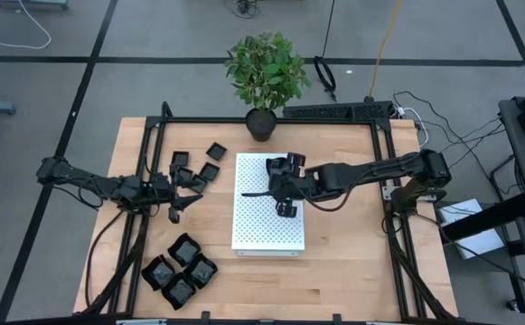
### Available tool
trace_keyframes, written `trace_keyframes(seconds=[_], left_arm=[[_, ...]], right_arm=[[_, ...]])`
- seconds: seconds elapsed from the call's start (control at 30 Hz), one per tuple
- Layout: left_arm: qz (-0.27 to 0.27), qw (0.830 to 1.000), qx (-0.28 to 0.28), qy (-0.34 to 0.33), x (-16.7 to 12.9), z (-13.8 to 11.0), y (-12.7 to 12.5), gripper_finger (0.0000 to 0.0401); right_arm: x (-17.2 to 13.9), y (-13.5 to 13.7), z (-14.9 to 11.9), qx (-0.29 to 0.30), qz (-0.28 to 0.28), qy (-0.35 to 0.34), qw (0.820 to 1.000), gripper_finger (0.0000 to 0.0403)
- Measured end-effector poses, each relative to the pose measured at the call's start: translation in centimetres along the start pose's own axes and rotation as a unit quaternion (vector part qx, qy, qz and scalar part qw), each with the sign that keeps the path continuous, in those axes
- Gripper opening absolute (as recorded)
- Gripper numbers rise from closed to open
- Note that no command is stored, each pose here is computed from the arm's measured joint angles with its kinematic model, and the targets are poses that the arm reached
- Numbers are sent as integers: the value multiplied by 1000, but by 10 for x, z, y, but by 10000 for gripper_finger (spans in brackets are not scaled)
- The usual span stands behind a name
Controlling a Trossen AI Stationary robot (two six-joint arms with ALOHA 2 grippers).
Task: Pick & Place Mini shaped plates
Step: Stack the black leaf shaped plate on top of the black leaf shaped plate on the shelf
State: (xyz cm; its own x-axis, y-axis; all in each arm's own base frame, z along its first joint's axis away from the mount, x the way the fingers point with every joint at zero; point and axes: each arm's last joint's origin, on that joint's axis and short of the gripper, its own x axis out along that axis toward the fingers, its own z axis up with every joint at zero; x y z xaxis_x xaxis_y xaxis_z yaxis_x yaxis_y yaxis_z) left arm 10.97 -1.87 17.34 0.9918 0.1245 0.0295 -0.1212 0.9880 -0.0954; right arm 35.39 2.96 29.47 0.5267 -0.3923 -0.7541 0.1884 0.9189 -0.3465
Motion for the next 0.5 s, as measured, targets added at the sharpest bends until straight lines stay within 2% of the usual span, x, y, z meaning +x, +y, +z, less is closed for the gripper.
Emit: trace_keyframes(seconds=[0.27,0.5], left_arm=[[0,1000,0,0,0,0,0,207],[0,1000,0,0,0,0,0,207]], right_arm=[[3,1,-4,5,-1,9,1000,3],[3,1,-4,-4,-1,8,1000,42]])
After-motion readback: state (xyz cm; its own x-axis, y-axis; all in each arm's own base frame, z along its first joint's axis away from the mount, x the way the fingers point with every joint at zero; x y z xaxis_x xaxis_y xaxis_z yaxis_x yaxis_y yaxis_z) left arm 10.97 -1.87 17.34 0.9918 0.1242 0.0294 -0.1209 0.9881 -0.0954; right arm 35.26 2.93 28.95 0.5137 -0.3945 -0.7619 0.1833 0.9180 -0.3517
